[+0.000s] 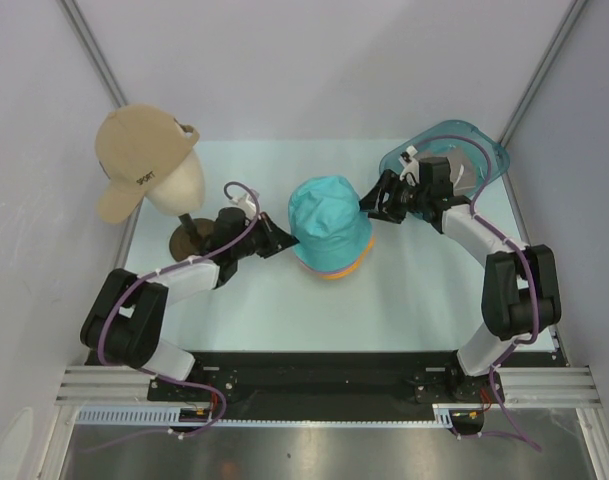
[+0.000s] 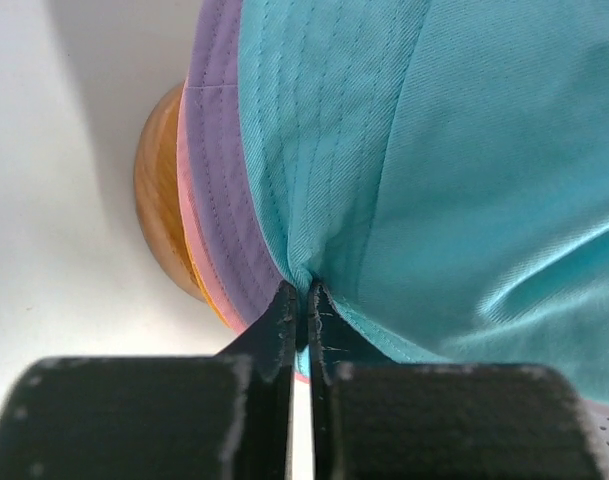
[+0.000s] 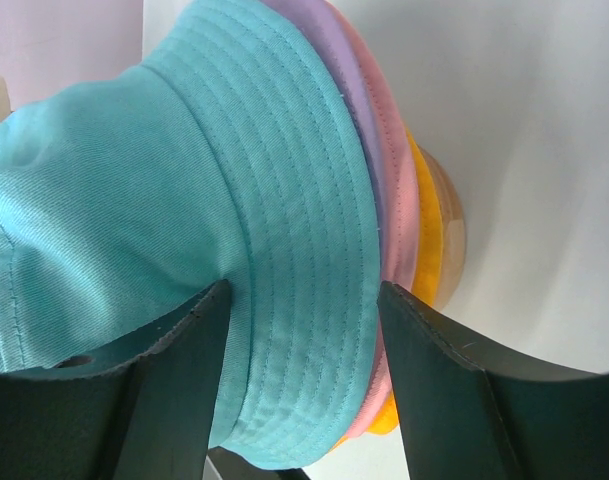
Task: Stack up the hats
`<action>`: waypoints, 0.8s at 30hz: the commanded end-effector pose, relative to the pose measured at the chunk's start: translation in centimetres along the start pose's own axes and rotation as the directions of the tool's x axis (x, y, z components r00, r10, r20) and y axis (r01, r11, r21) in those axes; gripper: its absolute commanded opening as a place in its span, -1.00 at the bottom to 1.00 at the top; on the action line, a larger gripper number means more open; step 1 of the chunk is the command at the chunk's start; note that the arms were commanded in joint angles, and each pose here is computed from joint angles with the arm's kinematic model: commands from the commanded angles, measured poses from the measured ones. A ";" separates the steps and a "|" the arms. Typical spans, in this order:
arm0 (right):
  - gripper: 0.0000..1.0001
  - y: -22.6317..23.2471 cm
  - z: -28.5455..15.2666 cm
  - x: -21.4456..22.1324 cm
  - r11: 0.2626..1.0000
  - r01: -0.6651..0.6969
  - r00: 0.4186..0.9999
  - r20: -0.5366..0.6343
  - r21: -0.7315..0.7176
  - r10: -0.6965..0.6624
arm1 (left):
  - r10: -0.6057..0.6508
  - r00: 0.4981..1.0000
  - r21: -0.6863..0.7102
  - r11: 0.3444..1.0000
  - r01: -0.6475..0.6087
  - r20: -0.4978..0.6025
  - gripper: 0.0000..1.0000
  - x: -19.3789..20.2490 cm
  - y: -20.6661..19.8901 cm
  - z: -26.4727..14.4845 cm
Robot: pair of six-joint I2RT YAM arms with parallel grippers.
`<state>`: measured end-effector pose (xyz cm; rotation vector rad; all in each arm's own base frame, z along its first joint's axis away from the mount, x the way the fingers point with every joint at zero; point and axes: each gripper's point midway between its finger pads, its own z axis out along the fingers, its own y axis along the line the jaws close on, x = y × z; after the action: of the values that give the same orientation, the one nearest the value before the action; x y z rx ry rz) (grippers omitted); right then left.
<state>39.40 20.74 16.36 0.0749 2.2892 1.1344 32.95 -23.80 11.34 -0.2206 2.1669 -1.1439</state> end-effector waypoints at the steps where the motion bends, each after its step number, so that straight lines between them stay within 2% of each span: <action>1: 0.32 -1.0 -1.4 -0.5 0.997 -0.017 1.000 0.019 0.069 0.016 | 0.041 0.998 -0.139 0.989 -0.048 -0.054 -0.77 0.9 2.6 0.3; 4: 0.33 -2.0 -4.6 -3.3 0.995 -0.044 0.993 0.109 0.089 0.034 | 0.060 0.998 -0.138 0.988 -0.063 -0.030 -0.31 -0.2 1.7 0.2; 5: 0.33 -2.3 -5.6 -4.0 0.994 -0.051 0.991 0.131 0.097 0.038 | 0.067 0.998 -0.142 0.988 -0.069 -0.015 0.09 -0.6 1.5 0.1; 8: 0.34 -4.2 -9.9 -6.9 0.986 -0.074 0.971 0.236 0.149 0.038 | 0.092 0.996 -0.137 0.986 -0.090 0.003 0.54 -1.1 1.1 -0.2; 10: 0.34 -6.1 -12.4 -8.6 0.974 -0.094 0.955 0.297 0.207 0.029 | 0.106 0.994 -0.143 0.984 -0.107 -0.017 0.62 -0.8 1.2 0.1; 14: 0.34 -8.9 -15.0 -10.7 0.923 -0.101 0.946 0.322 0.372 -0.026 | 0.125 0.991 -0.141 0.982 -0.129 -0.039 0.71 -0.9 0.9 1.0; 20: 0.34 -12.0 -14.9 -13.8 0.878 -0.122 0.937 0.344 0.464 -0.052 | 0.153 0.987 -0.108 0.982 -0.157 -0.045 0.76 -1.3 -0.8 2.4; 24: 0.34 -15.4 -13.3 -15.8 0.844 -0.166 0.935 0.354 0.510 -0.030 | 0.171 0.983 -0.084 0.981 -0.176 -0.059 0.79 -1.2 -1.7 3.2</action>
<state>46.50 -1.05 21.31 0.4809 2.1689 0.5397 34.03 -24.46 8.95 -0.1261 2.3292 -0.9212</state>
